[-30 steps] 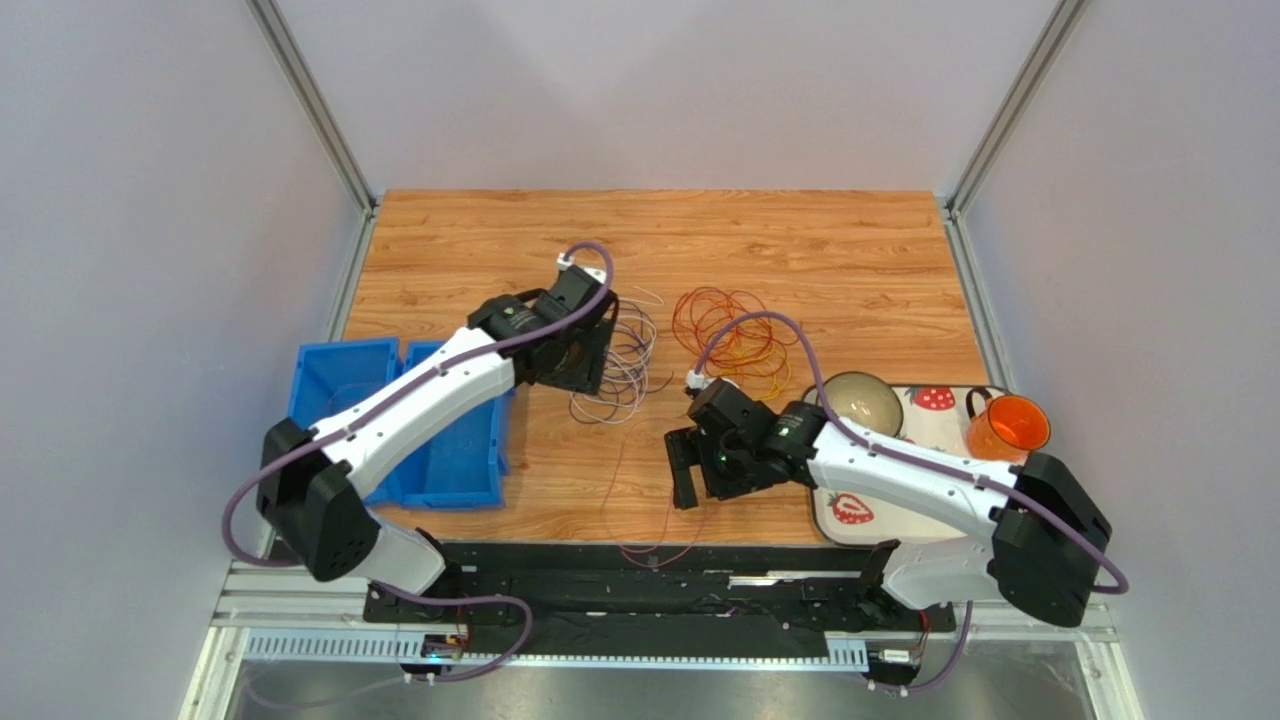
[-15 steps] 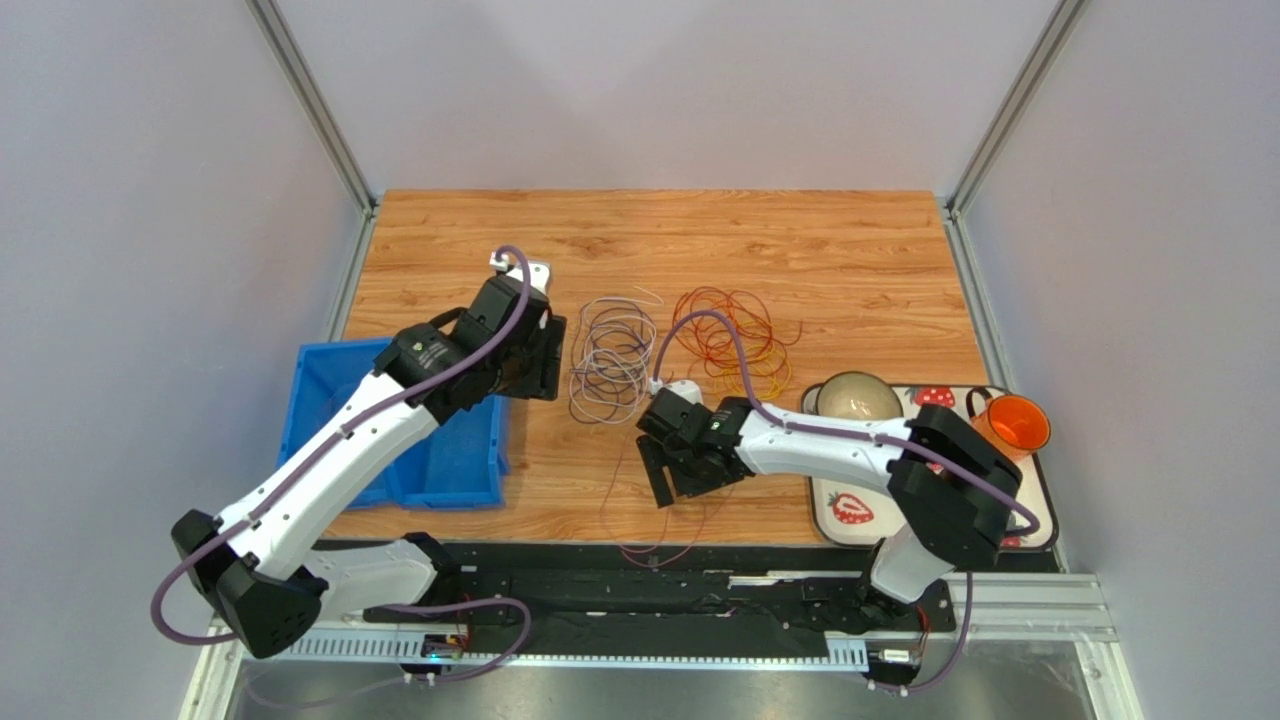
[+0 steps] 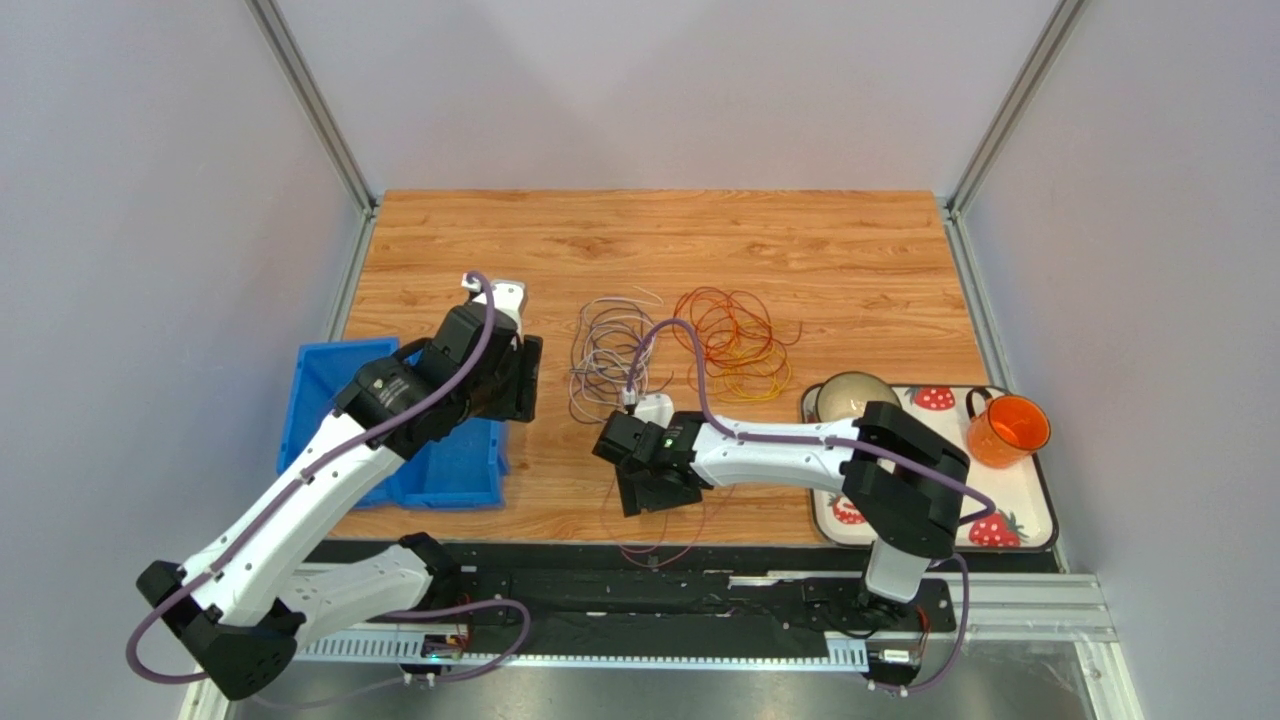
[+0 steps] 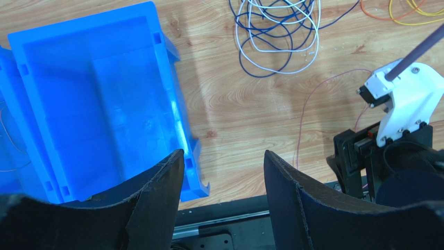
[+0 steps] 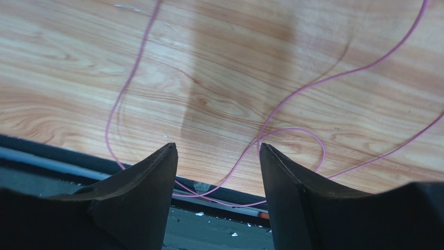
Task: Untangle the cables
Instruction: Place the cable at the corner of the board, then pick up the cable at the corner of the board.
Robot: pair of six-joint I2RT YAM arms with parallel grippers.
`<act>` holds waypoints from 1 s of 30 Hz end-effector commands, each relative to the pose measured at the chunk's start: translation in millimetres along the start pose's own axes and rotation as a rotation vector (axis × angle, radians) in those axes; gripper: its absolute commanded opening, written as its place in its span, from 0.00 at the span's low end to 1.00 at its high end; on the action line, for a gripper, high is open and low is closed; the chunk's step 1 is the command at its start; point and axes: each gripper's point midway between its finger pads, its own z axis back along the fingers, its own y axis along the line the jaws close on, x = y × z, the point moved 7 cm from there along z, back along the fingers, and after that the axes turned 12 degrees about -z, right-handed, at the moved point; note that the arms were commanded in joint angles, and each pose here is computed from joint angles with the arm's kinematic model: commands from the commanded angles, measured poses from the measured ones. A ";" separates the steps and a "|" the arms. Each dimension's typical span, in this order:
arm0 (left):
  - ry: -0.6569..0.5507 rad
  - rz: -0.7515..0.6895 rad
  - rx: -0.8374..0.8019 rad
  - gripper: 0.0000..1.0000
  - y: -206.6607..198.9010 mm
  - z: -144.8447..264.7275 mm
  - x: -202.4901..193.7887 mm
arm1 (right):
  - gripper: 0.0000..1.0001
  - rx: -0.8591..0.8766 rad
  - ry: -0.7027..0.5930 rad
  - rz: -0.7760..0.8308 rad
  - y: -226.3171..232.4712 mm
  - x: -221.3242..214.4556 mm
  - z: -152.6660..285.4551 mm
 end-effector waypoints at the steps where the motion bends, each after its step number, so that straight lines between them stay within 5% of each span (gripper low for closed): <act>1: -0.057 -0.011 -0.015 0.66 6.0 11.7 -6.8 | 0.63 -0.061 -0.044 -0.116 -5.0 -0.4 -4.9; 13: -0.095 -0.007 -0.030 0.65 7.4 10.1 -22.1 | 0.54 -0.123 -0.066 -0.146 -11.3 -0.8 -11.9; 24: -0.109 -0.012 -0.027 0.64 7.9 9.1 -22.7 | 0.20 -0.152 -0.067 -0.163 -27.0 -13.5 -29.8; 27: -0.105 -0.010 -0.024 0.64 8.0 8.0 -23.0 | 0.00 -0.180 -0.065 -0.153 -30.7 -15.3 -34.3; 30: -0.106 -0.007 -0.026 0.64 7.9 8.3 -23.0 | 0.00 -0.187 -0.081 -0.141 -30.2 -12.4 -33.8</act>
